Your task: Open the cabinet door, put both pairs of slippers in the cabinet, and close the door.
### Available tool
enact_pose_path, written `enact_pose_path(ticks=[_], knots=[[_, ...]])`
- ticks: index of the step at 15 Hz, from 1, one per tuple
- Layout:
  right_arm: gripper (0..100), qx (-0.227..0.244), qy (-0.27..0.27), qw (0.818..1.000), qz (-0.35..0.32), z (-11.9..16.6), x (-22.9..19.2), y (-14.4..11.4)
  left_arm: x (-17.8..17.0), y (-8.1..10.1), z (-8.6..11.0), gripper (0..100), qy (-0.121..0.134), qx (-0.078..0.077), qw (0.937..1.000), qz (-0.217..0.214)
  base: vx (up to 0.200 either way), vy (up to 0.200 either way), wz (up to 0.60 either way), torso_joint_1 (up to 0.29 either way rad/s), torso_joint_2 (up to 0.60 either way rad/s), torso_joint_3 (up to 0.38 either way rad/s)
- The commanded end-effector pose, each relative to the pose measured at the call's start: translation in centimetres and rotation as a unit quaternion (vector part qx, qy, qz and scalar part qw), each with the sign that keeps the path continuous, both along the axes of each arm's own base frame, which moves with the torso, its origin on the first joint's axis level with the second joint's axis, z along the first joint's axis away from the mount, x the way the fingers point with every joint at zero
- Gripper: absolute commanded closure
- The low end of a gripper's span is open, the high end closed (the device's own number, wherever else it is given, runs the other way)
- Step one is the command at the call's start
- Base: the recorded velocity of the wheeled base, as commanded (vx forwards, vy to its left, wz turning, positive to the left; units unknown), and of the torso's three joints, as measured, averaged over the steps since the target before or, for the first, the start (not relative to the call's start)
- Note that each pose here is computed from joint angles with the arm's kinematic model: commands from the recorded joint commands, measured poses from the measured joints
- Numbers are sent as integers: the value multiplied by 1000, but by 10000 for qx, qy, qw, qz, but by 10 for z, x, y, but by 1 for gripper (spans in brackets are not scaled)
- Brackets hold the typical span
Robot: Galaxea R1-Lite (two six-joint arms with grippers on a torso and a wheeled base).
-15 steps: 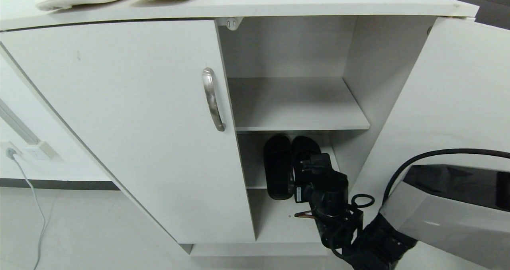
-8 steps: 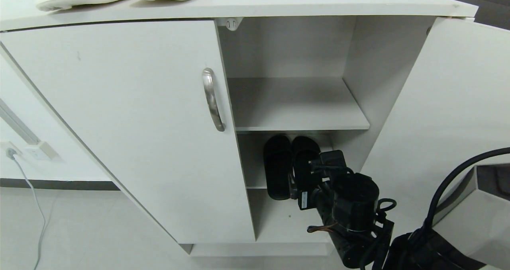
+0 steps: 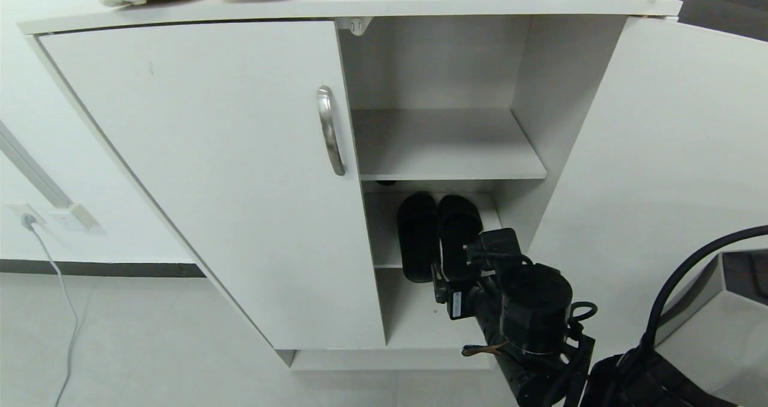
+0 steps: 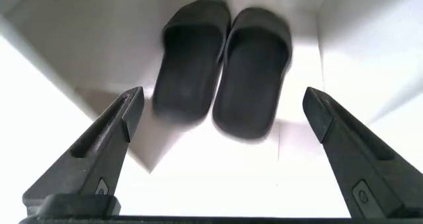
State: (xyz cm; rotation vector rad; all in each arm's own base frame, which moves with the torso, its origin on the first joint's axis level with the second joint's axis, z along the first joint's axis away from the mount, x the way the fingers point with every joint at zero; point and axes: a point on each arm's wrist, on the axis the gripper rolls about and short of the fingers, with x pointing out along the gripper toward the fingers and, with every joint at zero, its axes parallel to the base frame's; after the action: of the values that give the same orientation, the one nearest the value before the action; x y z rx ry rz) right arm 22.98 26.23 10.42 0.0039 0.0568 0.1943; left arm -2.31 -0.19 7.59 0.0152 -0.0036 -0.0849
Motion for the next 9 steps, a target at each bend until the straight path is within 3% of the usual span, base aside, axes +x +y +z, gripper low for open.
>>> enact_pose_path(ticks=[1, 9], knots=[[0, -48, 40, 10000, 2, -5, 1, 1, 0, 0, 0, 100, 7, 1, 10000, 3, 0, 0, 0, 0, 0, 0], [0, -53, 50, 10000, 9, -7, -1, 1, 0, 0, 0, 100, 7, 1, 10000, 3, 0, 0, 0, 0, 0, 0]])
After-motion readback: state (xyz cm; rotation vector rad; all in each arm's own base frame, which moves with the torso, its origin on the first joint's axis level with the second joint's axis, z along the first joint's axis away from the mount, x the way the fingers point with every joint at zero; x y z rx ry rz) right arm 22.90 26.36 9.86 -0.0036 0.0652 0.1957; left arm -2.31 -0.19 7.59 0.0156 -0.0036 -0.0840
